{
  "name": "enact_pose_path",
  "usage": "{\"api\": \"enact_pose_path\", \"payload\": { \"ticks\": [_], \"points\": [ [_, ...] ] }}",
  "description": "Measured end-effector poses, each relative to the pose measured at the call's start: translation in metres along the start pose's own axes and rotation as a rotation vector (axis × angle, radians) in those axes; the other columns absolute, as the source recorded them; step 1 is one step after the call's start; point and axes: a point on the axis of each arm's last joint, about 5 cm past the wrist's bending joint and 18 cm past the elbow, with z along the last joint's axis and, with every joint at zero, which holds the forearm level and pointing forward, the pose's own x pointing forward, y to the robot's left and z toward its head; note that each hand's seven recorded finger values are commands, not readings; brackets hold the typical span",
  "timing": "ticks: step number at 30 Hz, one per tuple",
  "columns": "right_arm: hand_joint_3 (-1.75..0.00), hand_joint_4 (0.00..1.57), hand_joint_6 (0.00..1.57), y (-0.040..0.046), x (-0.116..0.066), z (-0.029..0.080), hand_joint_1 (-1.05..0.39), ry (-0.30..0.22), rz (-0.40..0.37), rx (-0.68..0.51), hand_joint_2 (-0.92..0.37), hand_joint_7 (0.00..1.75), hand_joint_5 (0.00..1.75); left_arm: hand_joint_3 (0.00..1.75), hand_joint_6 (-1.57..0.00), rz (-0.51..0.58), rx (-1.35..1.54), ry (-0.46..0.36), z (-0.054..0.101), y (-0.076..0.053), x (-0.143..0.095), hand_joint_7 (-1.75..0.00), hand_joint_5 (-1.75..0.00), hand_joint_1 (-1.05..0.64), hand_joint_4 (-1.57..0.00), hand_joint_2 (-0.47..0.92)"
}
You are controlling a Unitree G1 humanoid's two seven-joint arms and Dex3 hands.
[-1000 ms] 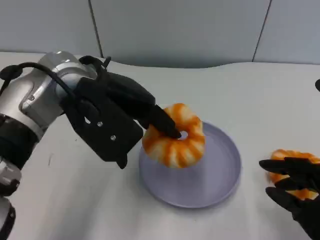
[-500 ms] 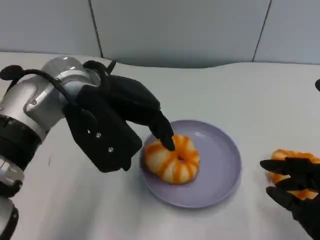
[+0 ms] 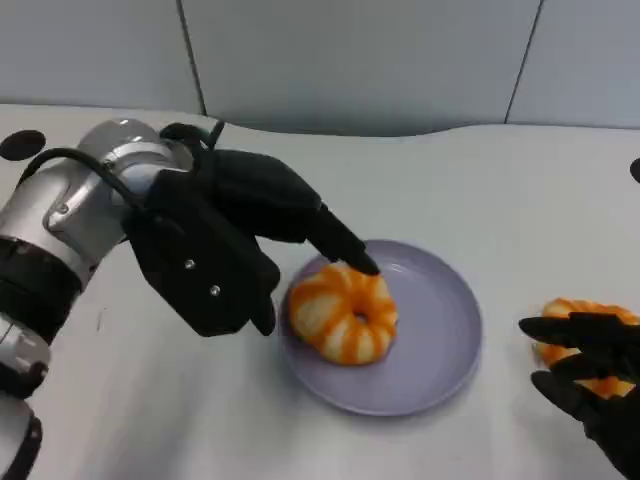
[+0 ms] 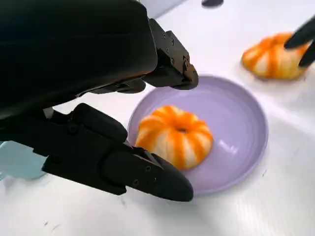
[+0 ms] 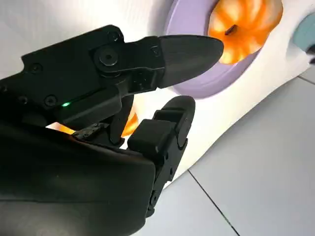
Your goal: Grasp the bread from the table and place it into the plate.
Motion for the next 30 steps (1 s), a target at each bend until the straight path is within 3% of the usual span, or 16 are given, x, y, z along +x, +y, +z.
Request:
{"api": "enact_pose_path", "payload": {
  "ticks": [2,3,4,7,9,14,18,23,30],
  "points": [
    [-0.34,0.66,0.82,-0.0001,-0.001,0.000,-0.27,-0.002,0.001,-0.001,-0.92,0.00,0.58,0.02,-0.61,0.160,-0.099,-0.029,-0.006,-0.009,-0.007,-0.11,-1.07,-0.49,-0.27,0.92],
    [-0.33,0.66,0.82,-0.0001,-0.001,-0.001,-0.26,-0.001,0.002,-0.002,-0.92,0.00,0.58,0.01,-0.59,0.219,-0.153,-0.038,-0.008,-0.014,-0.009,-0.27,-1.22,-0.45,-0.25,0.91],
    [-0.33,0.66,0.82,-0.0001,-0.001,-0.001,-0.26,-0.001,0.002,-0.001,-0.92,0.00,0.58,0.00,-0.44,0.273,-0.216,-0.044,-0.011,-0.019,-0.012,-0.73,-1.38,-0.39,-0.25,0.89],
    [-0.33,0.66,0.82,-0.0001,-0.001,-0.001,-0.26,-0.004,0.002,-0.002,-0.92,0.00,0.57,0.00,-0.26,0.411,-0.435,-0.039,-0.021,-0.036,-0.021,-1.34,-1.63,-0.32,-0.30,0.89],
    [-0.33,0.67,0.82,-0.0001,-0.002,-0.001,-0.25,-0.008,0.002,-0.002,-0.92,0.00,0.57,0.00,-0.29,0.465,-0.545,-0.018,-0.025,-0.049,-0.026,-1.50,-1.72,-0.32,-0.38,0.89],
    [-0.34,0.67,0.82,-0.0007,-0.003,-0.003,-0.27,-0.012,0.002,0.007,-0.92,0.00,0.58,0.01,-0.41,0.642,-0.800,0.054,-0.025,-0.089,-0.035,-1.67,-1.75,-0.36,-0.58,0.91],
    [-0.33,0.68,0.83,-0.0017,-0.003,-0.006,-0.26,-0.015,0.001,0.008,-0.92,0.00,0.59,0.00,-0.44,0.768,-0.929,0.096,-0.017,-0.110,-0.039,-1.74,-1.75,-0.33,-0.68,0.91],
    [-0.33,0.67,0.83,-0.0020,-0.005,-0.009,-0.27,-0.024,0.001,0.004,-0.92,0.00,0.58,0.03,-0.55,0.851,-1.062,0.178,-0.006,-0.134,-0.047,-1.75,-1.75,-0.28,-0.79,0.92],
    [-0.33,0.68,0.83,-0.0038,-0.007,-0.014,-0.26,-0.016,0.001,-0.005,-0.92,0.01,0.58,0.01,-0.59,0.853,-1.287,0.319,0.009,-0.166,-0.061,-1.75,-1.75,-0.22,-0.73,0.90]
  ]
}}
